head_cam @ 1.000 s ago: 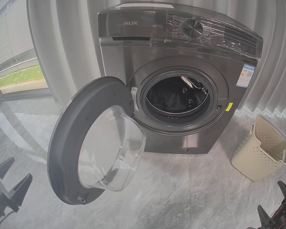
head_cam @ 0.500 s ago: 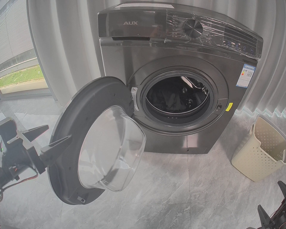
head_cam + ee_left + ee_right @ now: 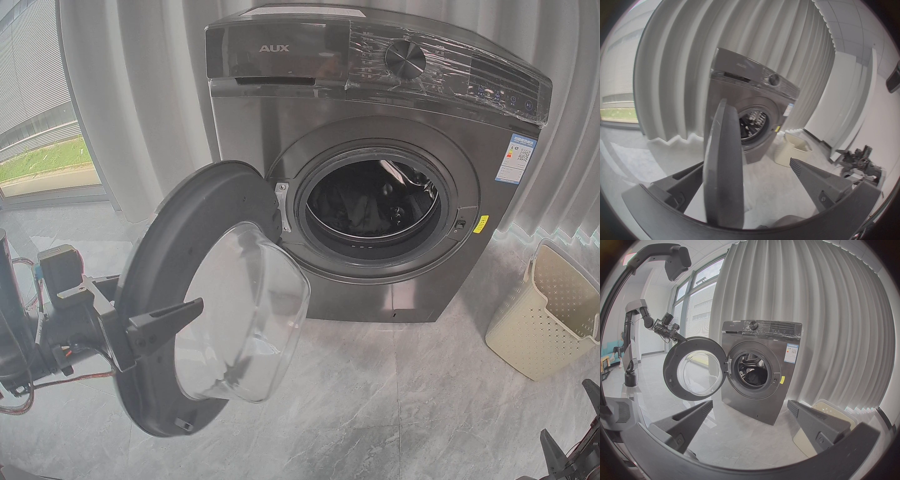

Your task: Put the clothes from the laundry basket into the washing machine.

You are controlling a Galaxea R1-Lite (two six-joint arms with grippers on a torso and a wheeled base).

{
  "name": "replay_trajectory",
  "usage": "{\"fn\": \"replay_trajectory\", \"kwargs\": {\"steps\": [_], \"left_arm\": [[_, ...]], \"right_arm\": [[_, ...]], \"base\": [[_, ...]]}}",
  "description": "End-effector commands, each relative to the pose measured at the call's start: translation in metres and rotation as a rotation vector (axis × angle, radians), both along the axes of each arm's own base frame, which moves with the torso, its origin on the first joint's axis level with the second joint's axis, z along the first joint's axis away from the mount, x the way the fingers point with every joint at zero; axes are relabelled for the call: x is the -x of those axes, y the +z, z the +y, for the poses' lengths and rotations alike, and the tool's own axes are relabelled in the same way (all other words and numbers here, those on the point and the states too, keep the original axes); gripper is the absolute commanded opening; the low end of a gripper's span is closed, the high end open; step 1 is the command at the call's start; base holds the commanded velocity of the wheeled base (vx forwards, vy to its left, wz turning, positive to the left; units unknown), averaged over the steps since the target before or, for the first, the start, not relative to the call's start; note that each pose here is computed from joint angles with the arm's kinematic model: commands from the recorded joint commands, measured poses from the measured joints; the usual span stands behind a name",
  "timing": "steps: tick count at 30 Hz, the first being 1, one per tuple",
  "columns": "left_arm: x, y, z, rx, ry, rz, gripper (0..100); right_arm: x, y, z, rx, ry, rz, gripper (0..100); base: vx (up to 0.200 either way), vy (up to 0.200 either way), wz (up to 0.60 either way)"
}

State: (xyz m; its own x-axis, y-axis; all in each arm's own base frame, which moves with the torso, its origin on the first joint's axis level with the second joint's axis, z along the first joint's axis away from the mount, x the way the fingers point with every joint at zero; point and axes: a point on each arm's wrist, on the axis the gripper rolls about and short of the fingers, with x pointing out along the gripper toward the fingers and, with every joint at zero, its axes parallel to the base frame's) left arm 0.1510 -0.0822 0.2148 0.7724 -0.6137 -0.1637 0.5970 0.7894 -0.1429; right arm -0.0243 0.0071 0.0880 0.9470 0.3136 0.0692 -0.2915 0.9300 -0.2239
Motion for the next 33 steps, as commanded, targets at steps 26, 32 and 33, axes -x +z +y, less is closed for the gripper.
{"fn": "replay_trajectory", "kwargs": {"steps": [26, 32, 33], "left_arm": [[-0.014, -0.010, -0.019, 0.018, -0.045, 0.081, 100], [-0.036, -0.019, -0.033, 0.025, -0.052, 0.063, 100], [-0.039, -0.020, -0.036, 0.026, -0.058, 0.061, 100]], "right_arm": [[-0.001, -0.005, 0.000, 0.002, 0.000, 0.008, 100], [-0.001, -0.005, 0.000, 0.002, 0.000, 0.008, 100], [-0.001, -0.005, 0.000, 0.002, 0.000, 0.008, 100]], "base": [[0.000, 0.000, 0.00], [0.000, 0.000, 0.00], [0.000, 0.000, 0.00]]}}
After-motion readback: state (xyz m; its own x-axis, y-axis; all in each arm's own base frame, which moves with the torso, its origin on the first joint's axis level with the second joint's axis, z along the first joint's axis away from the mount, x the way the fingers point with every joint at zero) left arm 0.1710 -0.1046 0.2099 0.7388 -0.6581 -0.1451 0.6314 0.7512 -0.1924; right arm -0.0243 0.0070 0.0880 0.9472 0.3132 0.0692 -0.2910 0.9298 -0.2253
